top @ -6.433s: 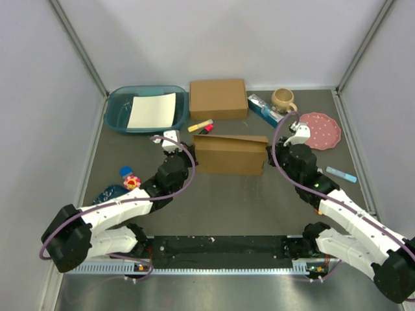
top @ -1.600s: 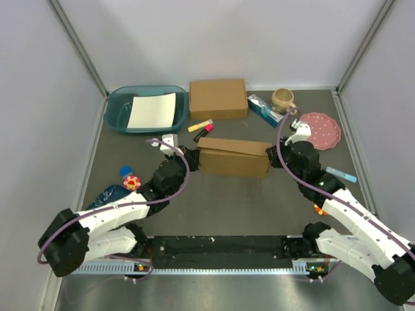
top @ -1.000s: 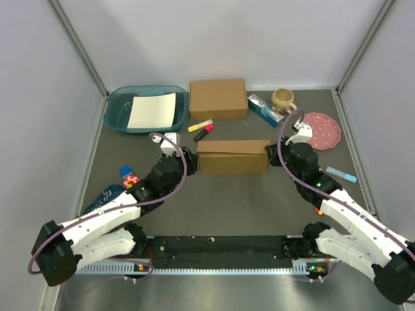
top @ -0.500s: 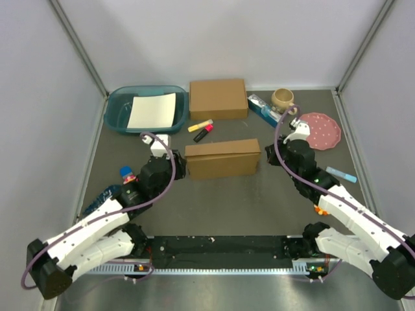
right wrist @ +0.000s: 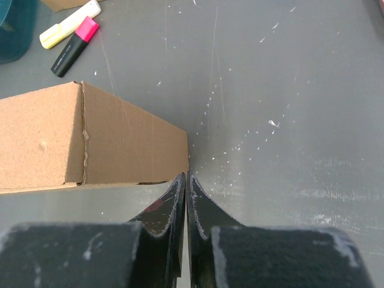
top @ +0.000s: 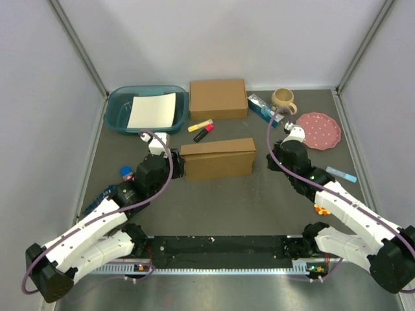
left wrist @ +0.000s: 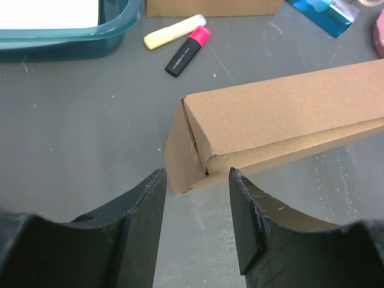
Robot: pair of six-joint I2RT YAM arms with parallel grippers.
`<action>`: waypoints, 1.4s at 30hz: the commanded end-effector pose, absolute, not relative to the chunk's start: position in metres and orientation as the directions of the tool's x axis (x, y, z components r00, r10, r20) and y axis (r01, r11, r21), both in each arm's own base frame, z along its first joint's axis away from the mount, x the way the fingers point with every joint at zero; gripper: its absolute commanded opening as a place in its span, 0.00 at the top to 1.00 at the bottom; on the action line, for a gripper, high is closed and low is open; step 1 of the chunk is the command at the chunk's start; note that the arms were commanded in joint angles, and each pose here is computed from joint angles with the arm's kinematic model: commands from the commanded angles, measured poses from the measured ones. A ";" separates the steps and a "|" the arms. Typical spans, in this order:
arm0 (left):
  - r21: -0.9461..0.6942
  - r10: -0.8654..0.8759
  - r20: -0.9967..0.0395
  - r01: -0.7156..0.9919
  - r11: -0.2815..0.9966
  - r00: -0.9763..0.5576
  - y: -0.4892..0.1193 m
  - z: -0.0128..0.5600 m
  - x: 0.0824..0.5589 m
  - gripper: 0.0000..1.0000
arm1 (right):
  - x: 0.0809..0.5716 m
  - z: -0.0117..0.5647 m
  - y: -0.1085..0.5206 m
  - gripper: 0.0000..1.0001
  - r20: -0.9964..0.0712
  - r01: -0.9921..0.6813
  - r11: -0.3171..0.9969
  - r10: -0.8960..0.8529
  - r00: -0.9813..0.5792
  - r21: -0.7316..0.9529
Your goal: Fold the paper box
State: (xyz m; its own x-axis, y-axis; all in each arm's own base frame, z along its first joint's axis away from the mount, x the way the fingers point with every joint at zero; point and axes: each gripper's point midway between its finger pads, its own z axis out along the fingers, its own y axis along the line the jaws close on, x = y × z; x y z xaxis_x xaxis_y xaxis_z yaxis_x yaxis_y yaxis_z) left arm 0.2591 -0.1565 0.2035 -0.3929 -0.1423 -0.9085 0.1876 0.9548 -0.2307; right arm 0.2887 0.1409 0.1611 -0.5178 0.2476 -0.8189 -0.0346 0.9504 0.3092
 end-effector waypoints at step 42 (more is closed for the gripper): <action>-0.676 -0.478 -0.706 0.297 0.674 -0.523 -0.186 0.152 0.281 1.00 | 0.285 0.285 0.179 1.00 -0.880 -0.341 0.826 0.344 -0.327 0.450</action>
State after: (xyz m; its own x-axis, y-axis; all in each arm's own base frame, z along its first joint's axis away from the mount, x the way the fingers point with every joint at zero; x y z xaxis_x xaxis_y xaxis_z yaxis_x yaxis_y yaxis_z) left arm 0.2925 -0.1886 0.2132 -0.3647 -0.5743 -0.7329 0.4225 0.5993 -0.6799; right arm 0.2773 0.1585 0.2111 -0.4458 0.2725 -0.8527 -0.1985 0.8988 0.3909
